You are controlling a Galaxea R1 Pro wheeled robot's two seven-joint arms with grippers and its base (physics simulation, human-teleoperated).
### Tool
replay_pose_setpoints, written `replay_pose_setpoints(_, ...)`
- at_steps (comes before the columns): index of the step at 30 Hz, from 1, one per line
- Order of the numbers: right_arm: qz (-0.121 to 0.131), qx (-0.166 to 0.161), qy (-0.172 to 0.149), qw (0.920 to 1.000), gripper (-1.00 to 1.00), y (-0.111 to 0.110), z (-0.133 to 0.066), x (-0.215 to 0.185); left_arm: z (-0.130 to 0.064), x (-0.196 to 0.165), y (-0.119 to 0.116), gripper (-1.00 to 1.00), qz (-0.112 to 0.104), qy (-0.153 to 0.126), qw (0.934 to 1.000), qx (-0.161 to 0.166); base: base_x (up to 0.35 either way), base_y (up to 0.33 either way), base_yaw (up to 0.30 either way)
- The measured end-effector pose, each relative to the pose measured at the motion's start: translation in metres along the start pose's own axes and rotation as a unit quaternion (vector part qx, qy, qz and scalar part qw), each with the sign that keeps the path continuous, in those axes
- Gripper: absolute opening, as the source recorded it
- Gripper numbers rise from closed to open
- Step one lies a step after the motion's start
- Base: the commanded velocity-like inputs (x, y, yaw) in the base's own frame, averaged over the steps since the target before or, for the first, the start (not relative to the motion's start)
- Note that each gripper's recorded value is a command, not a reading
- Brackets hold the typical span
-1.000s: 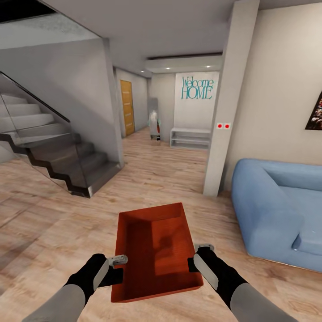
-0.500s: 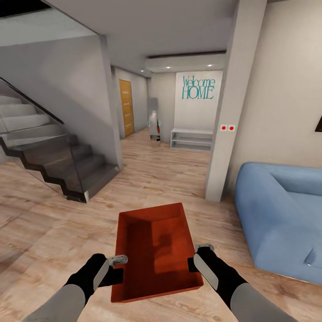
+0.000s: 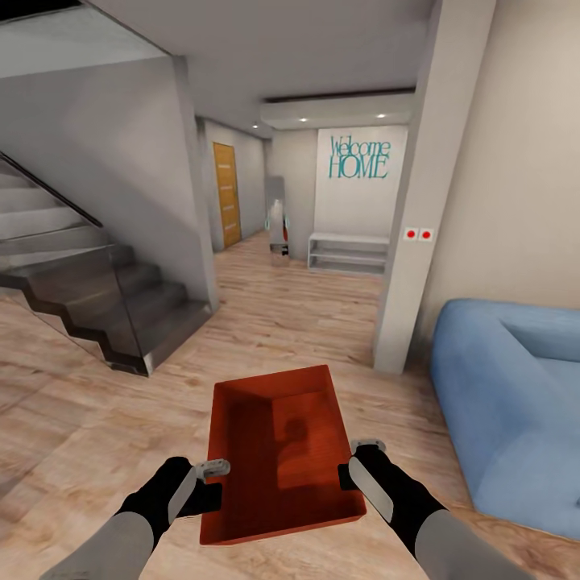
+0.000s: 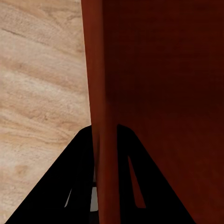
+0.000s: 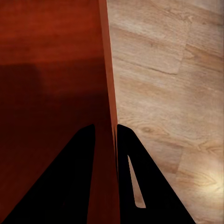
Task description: Move the two storage containers from the living room to the garage. In the garage, place one container on the floor and stack the other container on top of it (either order is fine).
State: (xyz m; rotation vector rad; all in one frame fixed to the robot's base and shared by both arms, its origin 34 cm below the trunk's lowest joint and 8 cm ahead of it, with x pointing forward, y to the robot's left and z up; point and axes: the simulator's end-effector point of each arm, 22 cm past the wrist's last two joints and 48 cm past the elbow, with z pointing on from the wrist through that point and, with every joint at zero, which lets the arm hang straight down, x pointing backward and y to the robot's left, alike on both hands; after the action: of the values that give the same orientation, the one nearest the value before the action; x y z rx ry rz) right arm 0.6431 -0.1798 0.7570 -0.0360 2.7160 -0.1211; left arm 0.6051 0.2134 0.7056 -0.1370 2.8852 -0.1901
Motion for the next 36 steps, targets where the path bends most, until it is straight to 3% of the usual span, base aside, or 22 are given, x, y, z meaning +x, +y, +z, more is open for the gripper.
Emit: replay_pose_setpoints(36,0.0,0.0,0.0,1.0,-1.0,0.0,0.0,0.0,0.0,0.0,0.0,-1.0,0.0,0.0,1.0,0.0,0.335,0.0,0.0)
